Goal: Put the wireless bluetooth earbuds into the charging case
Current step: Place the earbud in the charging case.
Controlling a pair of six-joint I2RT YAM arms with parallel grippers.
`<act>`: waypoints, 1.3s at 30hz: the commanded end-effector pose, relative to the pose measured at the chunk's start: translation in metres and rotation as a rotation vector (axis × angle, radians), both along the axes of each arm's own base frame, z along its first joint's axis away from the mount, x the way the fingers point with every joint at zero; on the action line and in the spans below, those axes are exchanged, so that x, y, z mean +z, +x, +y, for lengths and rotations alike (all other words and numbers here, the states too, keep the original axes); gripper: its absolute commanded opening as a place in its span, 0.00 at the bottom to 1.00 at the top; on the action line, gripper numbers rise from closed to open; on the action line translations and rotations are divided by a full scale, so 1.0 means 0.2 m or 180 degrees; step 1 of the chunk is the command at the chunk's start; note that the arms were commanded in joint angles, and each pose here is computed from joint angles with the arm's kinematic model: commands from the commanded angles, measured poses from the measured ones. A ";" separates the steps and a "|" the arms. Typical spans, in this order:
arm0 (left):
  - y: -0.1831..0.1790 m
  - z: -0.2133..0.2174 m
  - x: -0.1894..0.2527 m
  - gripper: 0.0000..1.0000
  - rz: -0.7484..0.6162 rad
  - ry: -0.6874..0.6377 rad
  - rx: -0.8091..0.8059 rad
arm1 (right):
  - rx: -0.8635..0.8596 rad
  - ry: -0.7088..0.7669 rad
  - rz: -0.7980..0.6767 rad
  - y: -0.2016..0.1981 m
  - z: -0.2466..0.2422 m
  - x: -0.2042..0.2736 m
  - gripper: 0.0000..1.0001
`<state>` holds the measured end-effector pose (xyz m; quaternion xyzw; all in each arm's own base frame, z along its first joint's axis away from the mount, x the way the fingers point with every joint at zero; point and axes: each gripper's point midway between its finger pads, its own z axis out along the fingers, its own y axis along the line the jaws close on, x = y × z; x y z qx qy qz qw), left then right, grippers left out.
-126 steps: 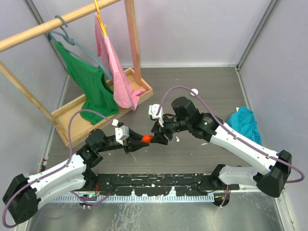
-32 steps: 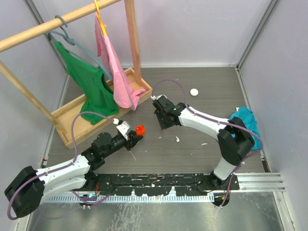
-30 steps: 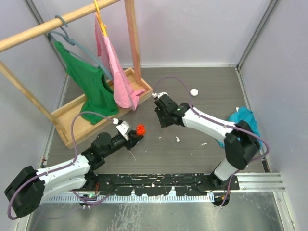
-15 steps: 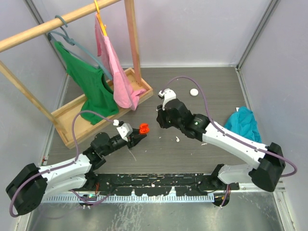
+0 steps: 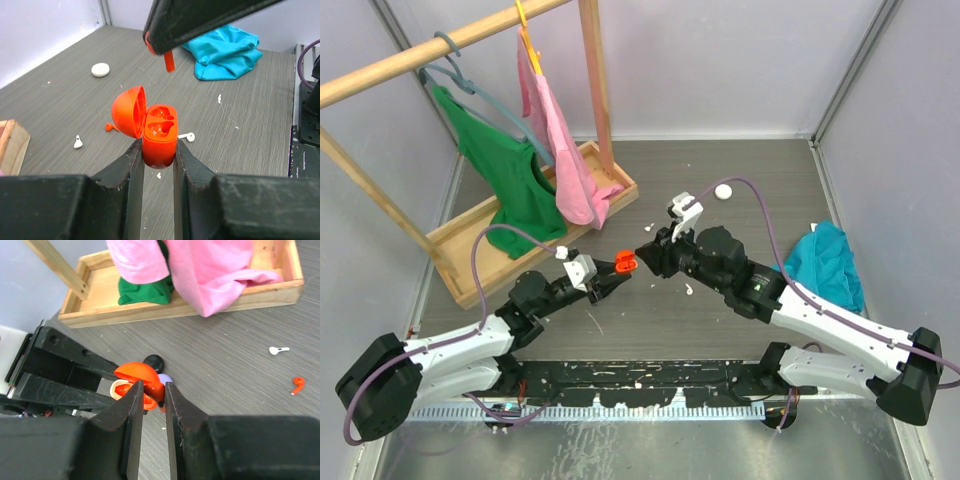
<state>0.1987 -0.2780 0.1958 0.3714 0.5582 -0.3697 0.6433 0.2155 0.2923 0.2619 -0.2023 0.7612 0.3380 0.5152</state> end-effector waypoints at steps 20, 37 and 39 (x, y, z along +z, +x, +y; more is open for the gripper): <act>-0.03 -0.03 0.34 0.00 -0.0461 -0.0448 -0.0177 | 0.0650 0.0794 -0.0522 -0.17 0.16 0.24 0.23; -0.04 -0.02 0.36 0.00 -0.0437 -0.0519 -0.0162 | 0.0611 0.0495 -0.0410 -0.14 0.20 0.08 0.24; -0.04 -0.01 0.36 0.00 -0.0432 -0.0522 -0.0154 | 0.0593 0.0451 -0.0404 -0.14 0.19 0.06 0.24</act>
